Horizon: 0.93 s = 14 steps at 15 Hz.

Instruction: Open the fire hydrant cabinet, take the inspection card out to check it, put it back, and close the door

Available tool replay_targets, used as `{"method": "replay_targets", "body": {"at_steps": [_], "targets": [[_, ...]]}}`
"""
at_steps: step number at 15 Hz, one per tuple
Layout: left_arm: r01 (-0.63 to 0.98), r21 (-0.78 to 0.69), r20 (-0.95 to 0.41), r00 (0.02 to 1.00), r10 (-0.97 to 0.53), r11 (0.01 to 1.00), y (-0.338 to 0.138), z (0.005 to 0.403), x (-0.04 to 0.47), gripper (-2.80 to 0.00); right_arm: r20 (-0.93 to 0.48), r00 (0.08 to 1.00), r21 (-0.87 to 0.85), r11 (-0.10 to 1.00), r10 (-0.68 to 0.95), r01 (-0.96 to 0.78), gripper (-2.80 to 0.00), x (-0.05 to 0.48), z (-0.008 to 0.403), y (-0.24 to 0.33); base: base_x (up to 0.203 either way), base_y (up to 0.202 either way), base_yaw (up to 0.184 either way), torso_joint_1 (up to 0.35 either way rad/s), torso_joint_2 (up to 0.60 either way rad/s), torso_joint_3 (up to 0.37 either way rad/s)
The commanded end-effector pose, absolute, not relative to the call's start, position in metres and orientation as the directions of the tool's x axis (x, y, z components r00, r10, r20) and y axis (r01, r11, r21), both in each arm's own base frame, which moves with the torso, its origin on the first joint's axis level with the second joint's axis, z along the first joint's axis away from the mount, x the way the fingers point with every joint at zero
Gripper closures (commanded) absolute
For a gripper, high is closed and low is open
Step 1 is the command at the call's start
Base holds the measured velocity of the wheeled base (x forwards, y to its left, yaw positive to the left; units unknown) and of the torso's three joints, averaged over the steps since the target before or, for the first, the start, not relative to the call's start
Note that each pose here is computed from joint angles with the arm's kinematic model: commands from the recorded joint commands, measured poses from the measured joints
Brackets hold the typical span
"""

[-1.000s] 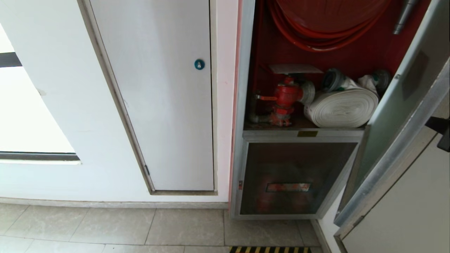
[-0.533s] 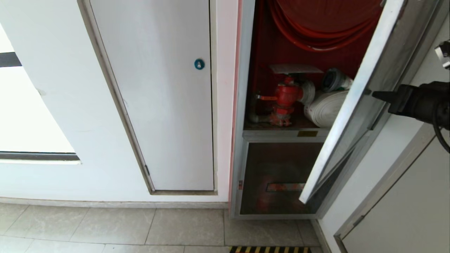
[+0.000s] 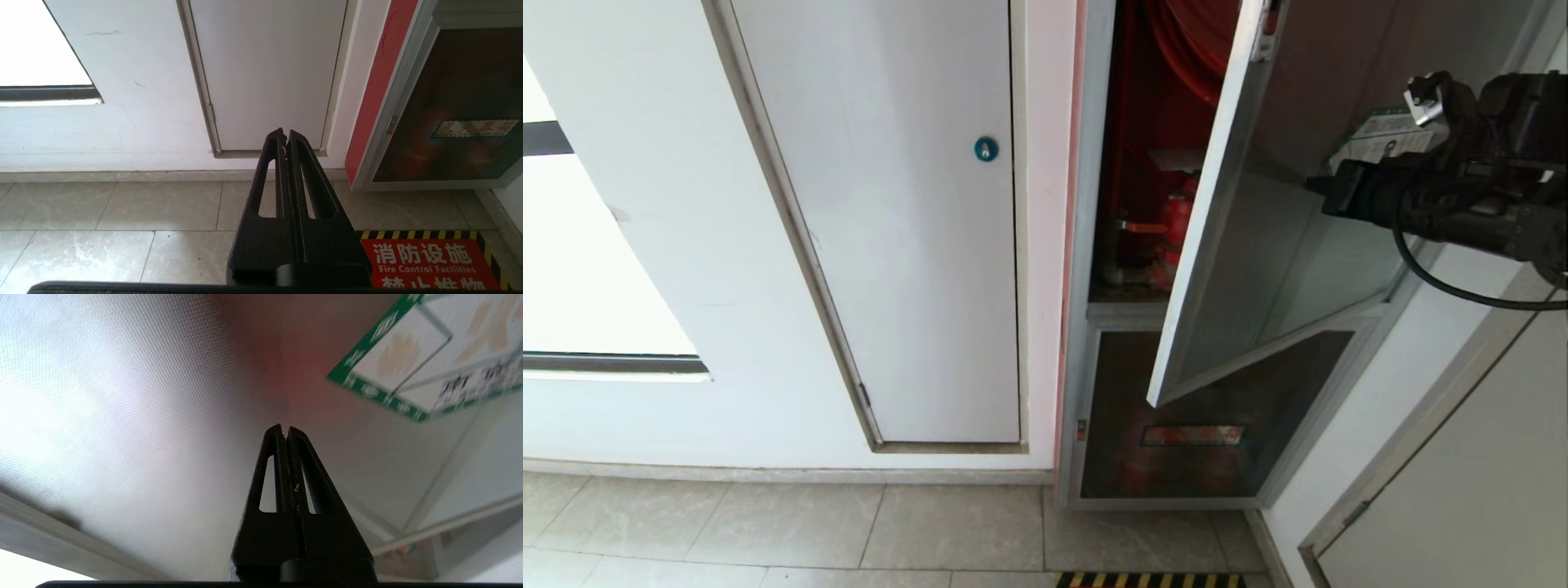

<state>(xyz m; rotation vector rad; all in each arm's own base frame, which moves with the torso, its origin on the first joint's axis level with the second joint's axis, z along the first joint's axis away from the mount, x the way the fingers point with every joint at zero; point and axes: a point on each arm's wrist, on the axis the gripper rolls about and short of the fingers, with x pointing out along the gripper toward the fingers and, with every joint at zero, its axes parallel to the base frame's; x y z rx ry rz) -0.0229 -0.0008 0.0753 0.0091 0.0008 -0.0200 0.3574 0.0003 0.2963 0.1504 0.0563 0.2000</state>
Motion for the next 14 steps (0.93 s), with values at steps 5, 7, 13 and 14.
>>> {"method": "replay_targets", "body": {"at_steps": [5, 7, 13, 14], "targets": [[0.020, 0.009, -0.002, 1.000, -0.020, 1.000, -0.001, 0.075, -0.023, 0.00, -0.010, 0.978, 0.147, 0.967, 0.210, -0.206, 0.00, 0.419, 0.285, 0.003, 0.000, 0.000, 0.000, 0.000, 0.00, 0.000], [0.020, 0.009, -0.002, 1.000, -0.020, 1.000, -0.001, 0.075, -0.023, 0.00, 0.000, 0.978, 0.145, 0.967, 0.210, -0.208, 0.00, 0.434, 0.281, 0.004, 0.000, 0.000, 0.000, 0.000, 0.00, 0.000], [0.020, 0.009, -0.002, 1.000, -0.020, 1.000, -0.001, 0.075, -0.023, 0.00, 0.013, 0.977, 0.141, 0.967, 0.211, -0.211, 0.00, 0.466, 0.275, 0.004, 0.000, 0.000, 0.000, 0.000, 0.00, 0.000], [0.020, 0.009, -0.002, 1.000, -0.020, 1.000, -0.001, 0.075, -0.023, 0.00, 0.012, 0.977, 0.141, 0.967, 0.213, -0.213, 0.00, 0.466, 0.275, 0.004, 0.000, 0.000, 0.000, 0.000, 0.00, 0.000]]}}
